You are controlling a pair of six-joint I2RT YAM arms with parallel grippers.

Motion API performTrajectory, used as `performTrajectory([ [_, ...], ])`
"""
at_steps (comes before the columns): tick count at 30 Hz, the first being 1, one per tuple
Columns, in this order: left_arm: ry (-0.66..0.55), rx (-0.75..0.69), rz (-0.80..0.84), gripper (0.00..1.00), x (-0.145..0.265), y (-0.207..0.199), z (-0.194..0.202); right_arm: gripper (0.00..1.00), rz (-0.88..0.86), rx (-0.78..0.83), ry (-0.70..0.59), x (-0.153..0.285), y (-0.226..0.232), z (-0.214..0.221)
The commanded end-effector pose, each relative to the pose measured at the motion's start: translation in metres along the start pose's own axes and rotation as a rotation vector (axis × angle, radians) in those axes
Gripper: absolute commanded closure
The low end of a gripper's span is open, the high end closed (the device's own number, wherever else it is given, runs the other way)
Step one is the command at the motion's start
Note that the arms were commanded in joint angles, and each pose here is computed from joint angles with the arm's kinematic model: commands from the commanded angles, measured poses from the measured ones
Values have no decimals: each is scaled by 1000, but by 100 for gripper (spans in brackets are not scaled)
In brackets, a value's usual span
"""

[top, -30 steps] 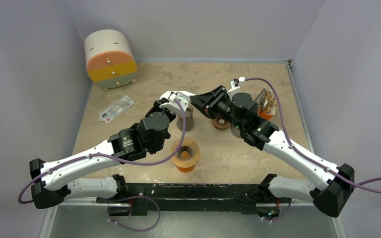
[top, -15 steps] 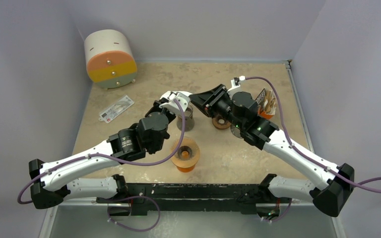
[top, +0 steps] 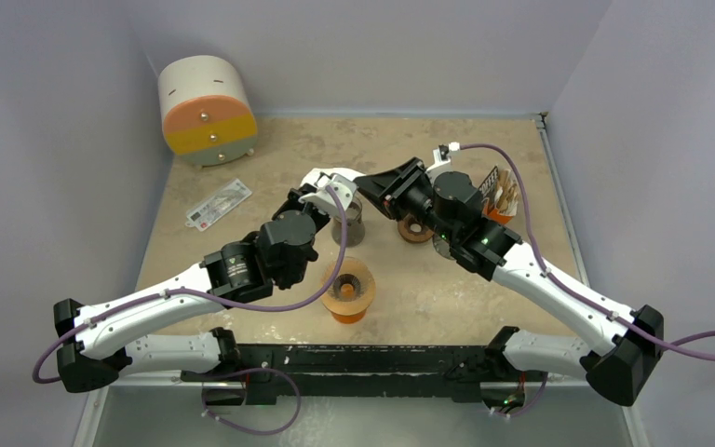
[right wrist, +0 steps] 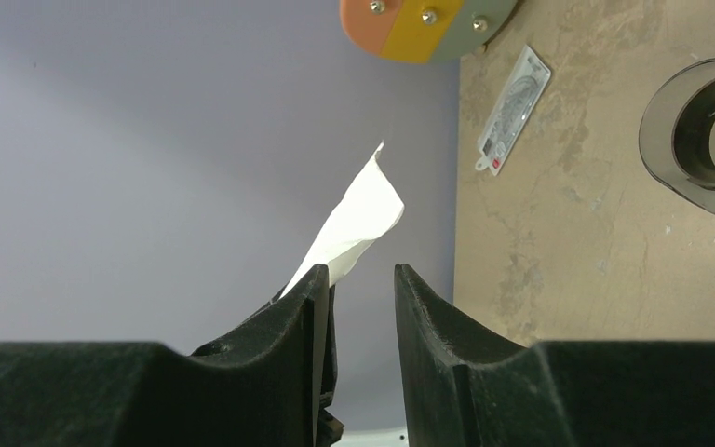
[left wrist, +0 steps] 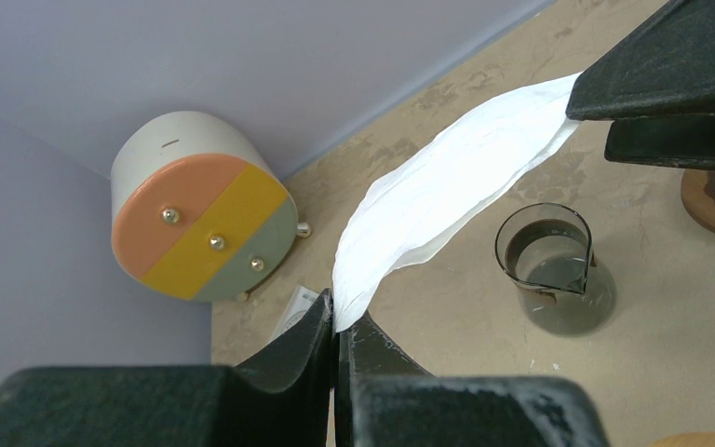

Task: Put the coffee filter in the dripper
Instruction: Place the coffee filter in the coffee dripper.

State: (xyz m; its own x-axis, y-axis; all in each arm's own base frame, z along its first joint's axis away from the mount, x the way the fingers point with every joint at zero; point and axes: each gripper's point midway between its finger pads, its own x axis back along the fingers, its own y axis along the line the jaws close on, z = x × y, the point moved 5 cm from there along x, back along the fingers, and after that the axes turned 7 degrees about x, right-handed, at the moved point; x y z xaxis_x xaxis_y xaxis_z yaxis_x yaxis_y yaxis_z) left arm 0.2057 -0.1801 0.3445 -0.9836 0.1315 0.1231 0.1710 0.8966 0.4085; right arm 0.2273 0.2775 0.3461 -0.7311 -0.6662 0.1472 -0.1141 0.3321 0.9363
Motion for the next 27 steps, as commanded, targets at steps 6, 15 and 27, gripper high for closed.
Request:
performTrajectory([
  [6,-42,75,-8,100,6,10,-16,65,-59,4,-60,13,21,-11],
  [15,-47,88,-5,100,6,11,-18,65,-56,3,-60,13,19,-11],
  [27,-48,95,-4,100,6,11,-19,69,-53,-1,-49,11,17,-9],
])
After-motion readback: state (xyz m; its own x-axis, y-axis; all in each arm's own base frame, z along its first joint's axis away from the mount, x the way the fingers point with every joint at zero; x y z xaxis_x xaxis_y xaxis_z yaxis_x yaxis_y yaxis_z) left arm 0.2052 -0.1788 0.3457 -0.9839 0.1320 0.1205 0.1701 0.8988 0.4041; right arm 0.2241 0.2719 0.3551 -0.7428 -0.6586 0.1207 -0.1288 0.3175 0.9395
